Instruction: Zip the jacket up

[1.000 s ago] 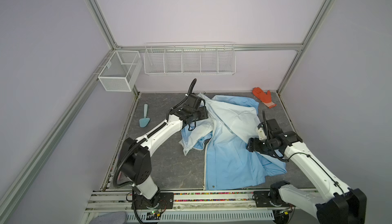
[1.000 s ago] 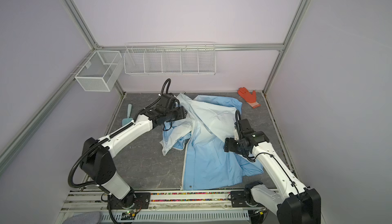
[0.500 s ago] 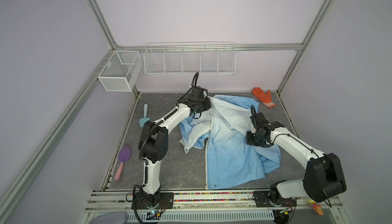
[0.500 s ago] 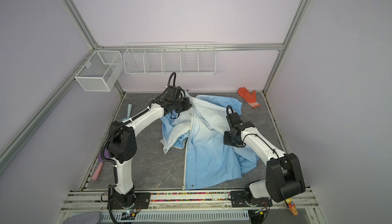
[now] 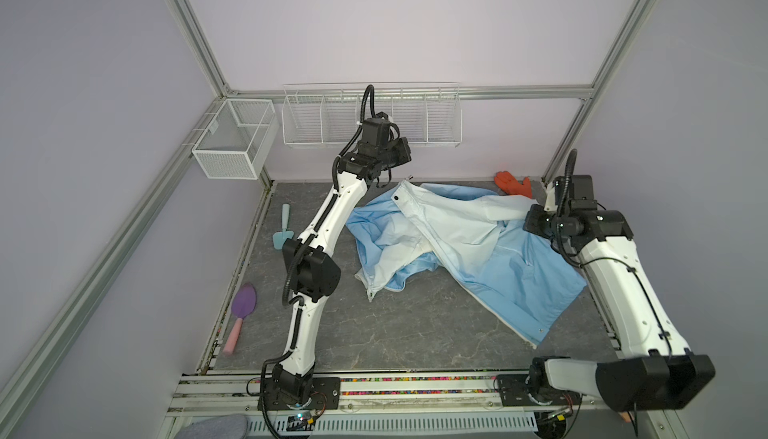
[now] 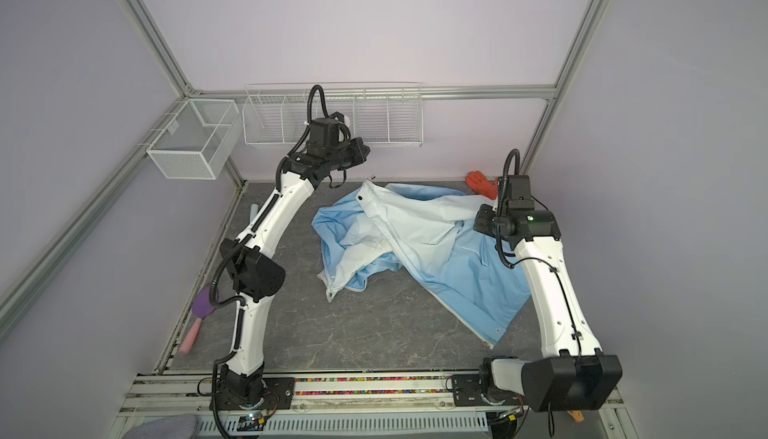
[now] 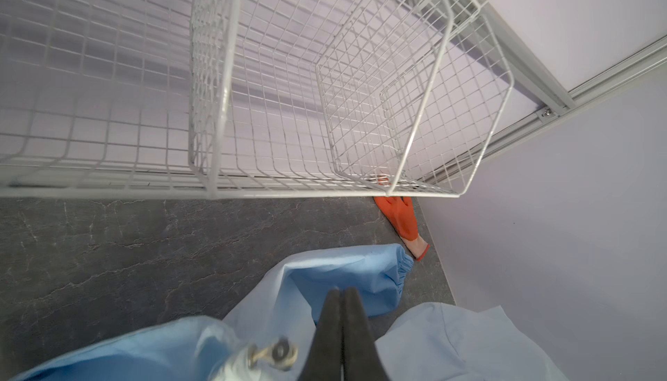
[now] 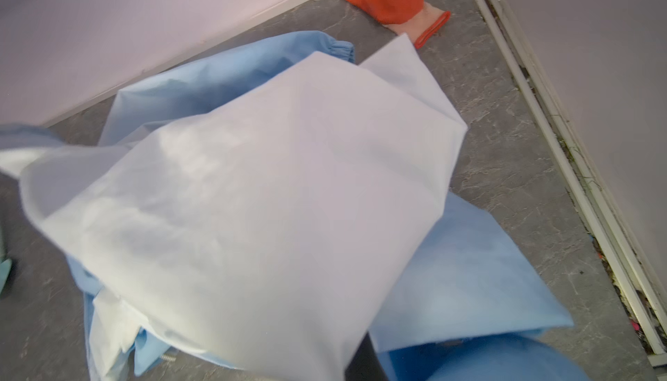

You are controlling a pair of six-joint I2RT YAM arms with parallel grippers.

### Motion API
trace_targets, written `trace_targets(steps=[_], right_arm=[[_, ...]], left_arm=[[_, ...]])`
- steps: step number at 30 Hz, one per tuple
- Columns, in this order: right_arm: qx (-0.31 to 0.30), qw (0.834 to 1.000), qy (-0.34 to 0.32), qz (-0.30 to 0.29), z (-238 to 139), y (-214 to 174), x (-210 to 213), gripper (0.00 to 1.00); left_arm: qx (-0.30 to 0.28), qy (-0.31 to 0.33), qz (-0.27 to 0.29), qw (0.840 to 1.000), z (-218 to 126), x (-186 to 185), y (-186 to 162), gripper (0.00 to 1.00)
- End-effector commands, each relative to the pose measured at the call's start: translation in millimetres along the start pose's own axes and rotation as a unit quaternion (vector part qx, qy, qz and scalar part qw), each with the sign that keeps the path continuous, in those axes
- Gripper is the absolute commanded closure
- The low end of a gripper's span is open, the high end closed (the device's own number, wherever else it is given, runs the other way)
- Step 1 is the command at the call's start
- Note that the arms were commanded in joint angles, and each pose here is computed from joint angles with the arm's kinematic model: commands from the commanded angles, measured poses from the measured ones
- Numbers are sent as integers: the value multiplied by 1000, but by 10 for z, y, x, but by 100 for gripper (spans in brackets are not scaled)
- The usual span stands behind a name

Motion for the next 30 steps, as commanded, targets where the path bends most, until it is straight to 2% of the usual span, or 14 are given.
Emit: trace_targets(steps=[1, 3, 4, 5, 7, 11, 17, 21, 24, 30], right_arm=[[51, 998, -46, 3, 516, 102, -62, 93], [74, 996, -54, 15, 756, 141, -98, 85], [80, 995, -52, 20, 818, 154, -115, 76], [83, 995, -47, 21, 853, 160, -114, 61], [71, 997, -35, 14, 798, 173, -103, 41], [44, 999, 12, -7, 522, 125, -36, 27], [44, 995, 69, -65, 180, -304, 230, 21], [73, 985, 111, -111, 123, -764, 504, 19], [105, 977, 127, -138, 181, -1147, 687, 18], [164, 960, 125, -190, 415, -1811, 1017, 18]], left_arm=[[62, 43, -26, 997, 188, 181, -263, 96], [75, 58, -26, 995, 110, 192, -323, 79], [82, 66, -25, 994, 42, 202, -364, 70], [88, 76, -24, 993, -51, 220, -411, 62], [87, 94, -25, 992, -298, 260, -511, 56], [86, 127, -48, 987, -907, 448, -931, 48], [127, 167, -98, 973, -1651, 831, -1844, 41], [158, 202, -92, 962, -1996, 978, -2255, 38], [174, 199, -93, 960, -2071, 985, -2525, 38], [209, 194, -100, 953, -1927, 1033, -2962, 38]])
Point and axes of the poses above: each gripper's point midway between its finger pads, its own z axis out along the fingers, its own x axis along the line the jaws close on, y = z × x, the point moved 10 cm from there along -z, back along the fingers, and after that the axes turned 1 degree about z, right-handed, at the moved point
